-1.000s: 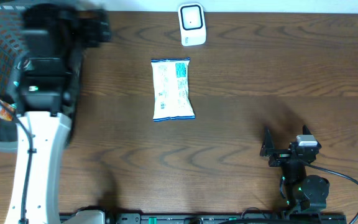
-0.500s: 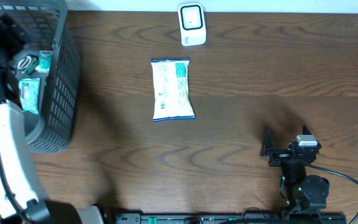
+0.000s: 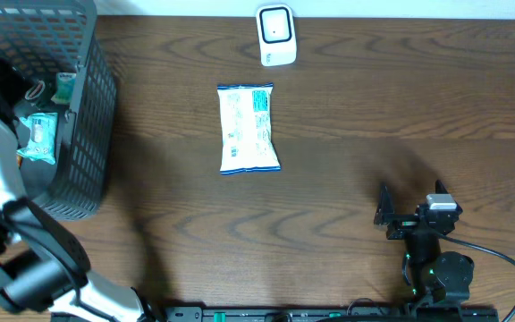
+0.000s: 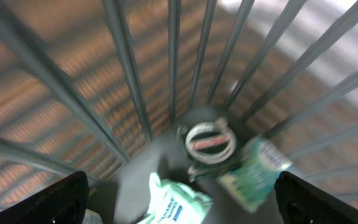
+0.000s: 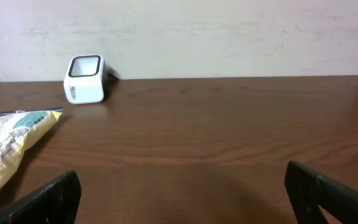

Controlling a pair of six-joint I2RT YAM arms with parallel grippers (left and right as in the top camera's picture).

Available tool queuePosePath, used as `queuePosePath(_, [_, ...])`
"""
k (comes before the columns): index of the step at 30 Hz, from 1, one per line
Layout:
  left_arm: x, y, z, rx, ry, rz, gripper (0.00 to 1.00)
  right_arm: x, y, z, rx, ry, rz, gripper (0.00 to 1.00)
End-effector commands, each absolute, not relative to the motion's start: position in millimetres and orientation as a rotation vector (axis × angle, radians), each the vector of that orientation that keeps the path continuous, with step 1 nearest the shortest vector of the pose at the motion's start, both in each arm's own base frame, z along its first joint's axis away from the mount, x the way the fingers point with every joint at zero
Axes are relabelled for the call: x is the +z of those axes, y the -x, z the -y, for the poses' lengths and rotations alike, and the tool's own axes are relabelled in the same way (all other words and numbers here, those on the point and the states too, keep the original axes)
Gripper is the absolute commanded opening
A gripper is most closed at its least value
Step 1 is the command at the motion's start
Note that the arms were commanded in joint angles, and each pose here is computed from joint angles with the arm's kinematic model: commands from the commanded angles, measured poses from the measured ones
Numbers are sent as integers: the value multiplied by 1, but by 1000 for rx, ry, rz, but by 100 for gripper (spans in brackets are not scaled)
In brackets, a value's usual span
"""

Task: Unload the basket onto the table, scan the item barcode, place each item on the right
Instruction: 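Move the left gripper back into the grey basket, then grasp the light-green wipes pack in the basket with the left gripper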

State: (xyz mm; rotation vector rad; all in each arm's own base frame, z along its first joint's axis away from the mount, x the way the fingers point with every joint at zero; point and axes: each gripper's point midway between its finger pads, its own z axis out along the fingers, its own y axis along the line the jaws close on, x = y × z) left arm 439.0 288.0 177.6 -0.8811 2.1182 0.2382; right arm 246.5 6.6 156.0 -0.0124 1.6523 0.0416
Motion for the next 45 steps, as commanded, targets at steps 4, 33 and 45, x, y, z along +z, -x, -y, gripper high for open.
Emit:
queuePosePath(4, [114, -443, -287, 275, 778, -2305, 83, 155, -246, -4, 41, -6, -1654, 99])
queuePosePath(33, [31, -428, -274, 364, 575, -2606, 41, 155, -246, -4, 41, -6, -1654, 99])
queuePosePath(45, [133, -454, -248, 113, 624, -2329, 8, 155, -246, -4, 41, -6, -1654, 99])
